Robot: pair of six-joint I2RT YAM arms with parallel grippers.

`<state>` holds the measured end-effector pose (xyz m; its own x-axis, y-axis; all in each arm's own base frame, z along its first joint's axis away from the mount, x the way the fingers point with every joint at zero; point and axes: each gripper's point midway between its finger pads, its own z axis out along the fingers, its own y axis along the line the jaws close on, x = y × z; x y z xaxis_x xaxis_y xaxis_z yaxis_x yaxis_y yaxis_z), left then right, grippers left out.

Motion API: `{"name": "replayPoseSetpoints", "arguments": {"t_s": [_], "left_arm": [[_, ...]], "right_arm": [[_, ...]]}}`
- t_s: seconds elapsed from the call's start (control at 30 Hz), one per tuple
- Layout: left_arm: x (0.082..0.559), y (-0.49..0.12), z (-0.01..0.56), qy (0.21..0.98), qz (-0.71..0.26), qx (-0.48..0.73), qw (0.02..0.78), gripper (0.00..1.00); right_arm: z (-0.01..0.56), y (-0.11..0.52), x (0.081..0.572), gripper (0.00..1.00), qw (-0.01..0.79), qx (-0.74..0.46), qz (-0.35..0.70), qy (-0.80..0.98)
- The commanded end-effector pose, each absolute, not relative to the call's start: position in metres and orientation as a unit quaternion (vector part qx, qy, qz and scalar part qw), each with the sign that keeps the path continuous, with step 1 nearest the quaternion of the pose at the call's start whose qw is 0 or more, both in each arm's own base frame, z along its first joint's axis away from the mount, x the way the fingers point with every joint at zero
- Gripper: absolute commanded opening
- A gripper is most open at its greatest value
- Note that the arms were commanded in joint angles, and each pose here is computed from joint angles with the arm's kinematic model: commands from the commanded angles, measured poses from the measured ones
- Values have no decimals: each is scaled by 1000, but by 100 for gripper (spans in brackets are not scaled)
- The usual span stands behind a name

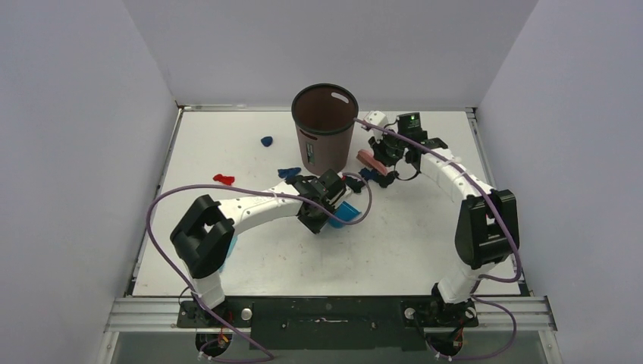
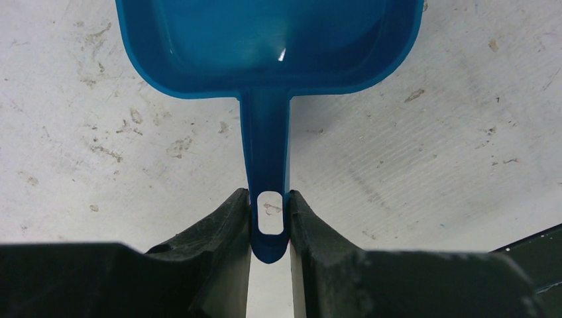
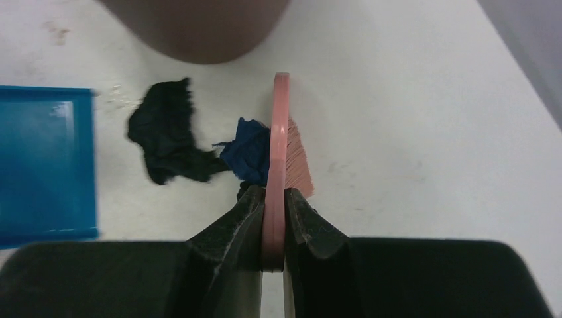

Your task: Sweep away the paper scraps from the table

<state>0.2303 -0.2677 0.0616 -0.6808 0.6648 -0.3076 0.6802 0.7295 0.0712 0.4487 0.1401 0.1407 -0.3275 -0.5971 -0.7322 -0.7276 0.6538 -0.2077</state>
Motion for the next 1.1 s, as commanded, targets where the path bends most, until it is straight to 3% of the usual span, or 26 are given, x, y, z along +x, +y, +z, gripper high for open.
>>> {"name": "replayPoseSetpoints", "arguments": {"t_s": [0.0, 0.3, 0.5, 0.67, 0.83, 1.07], "left_arm": [[241, -293, 71, 908, -67, 373, 177, 1], [242, -314, 76, 899, -73, 385, 194, 1], [236, -320, 81, 895, -59, 380, 228, 1], [237, -332, 83, 881, -85, 364, 290, 1], [221, -336, 89, 869, -82, 386, 297, 1], [199, -338, 97, 875, -80, 394, 269, 1]], "right_arm": [[141, 176, 390, 5, 373, -407, 163, 818], [174, 215, 331, 5, 359, -440, 240, 788], [205, 206, 305, 5, 360, -450, 242, 780], [246, 180, 308, 5, 391, -448, 169, 786], [274, 147, 328, 5, 406, -448, 73, 793], [245, 102, 378, 5, 402, -422, -62, 810]]}}
